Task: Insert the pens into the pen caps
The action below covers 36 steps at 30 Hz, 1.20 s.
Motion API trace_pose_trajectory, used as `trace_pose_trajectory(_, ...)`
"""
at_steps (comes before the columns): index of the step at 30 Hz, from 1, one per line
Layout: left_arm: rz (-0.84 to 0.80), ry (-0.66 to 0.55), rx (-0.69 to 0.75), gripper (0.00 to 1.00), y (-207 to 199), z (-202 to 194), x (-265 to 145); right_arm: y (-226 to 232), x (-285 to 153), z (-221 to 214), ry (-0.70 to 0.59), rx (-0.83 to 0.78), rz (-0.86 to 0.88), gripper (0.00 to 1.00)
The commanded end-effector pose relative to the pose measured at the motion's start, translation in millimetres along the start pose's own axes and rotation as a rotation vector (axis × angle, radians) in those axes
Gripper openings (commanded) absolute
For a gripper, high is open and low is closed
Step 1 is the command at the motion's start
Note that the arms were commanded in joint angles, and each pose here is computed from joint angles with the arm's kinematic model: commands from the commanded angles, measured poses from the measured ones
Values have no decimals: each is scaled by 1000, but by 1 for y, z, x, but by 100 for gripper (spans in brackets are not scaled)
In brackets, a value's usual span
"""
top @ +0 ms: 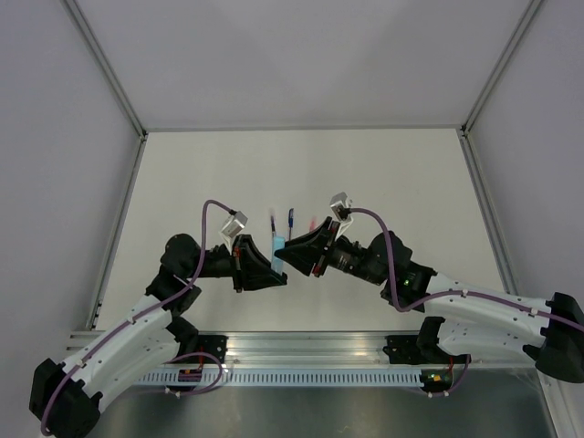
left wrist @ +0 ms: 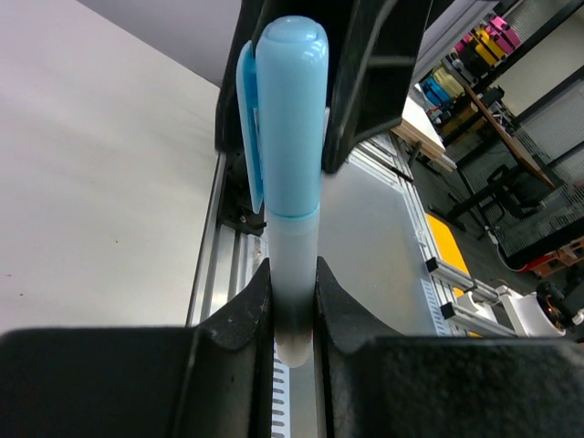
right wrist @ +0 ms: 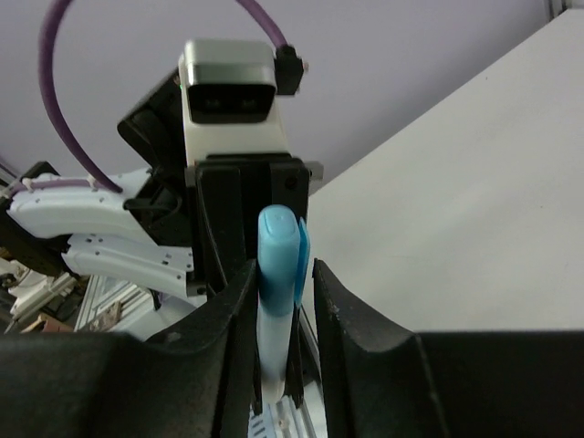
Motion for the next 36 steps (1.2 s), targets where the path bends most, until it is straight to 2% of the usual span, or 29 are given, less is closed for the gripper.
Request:
trace_pose_trajectory(1,-36,-71,158,2,-19,23,1,4,-8,-19,113,-25,30,36)
trace_pose_trajectory(13,-63,-72,164,2,-24,18,-2,10,-7,4,59,-75,39,61)
trace_pose_trajectory(19,-71,-66,156,2,-21,12,-3,11,-1,23,35,-106,12,66)
trace_pose_trajectory(31,-72,-55,150,2,-15,3,-5,19,25,54,6,-141,8,67)
trace_pose_trajectory(36,-83,-54,158,2,-17,4,-5,23,35,53,20,-131,46,58)
Point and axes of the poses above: each gripper's point midway between its finger pads, its own x axis out along the fingers, its own y axis along the line the jaws close on, z = x × y, the point moved 6 cm from there along -x, back along the fingers, and after that the axes turned 11 degrees about -x, right-handed, at the moved point
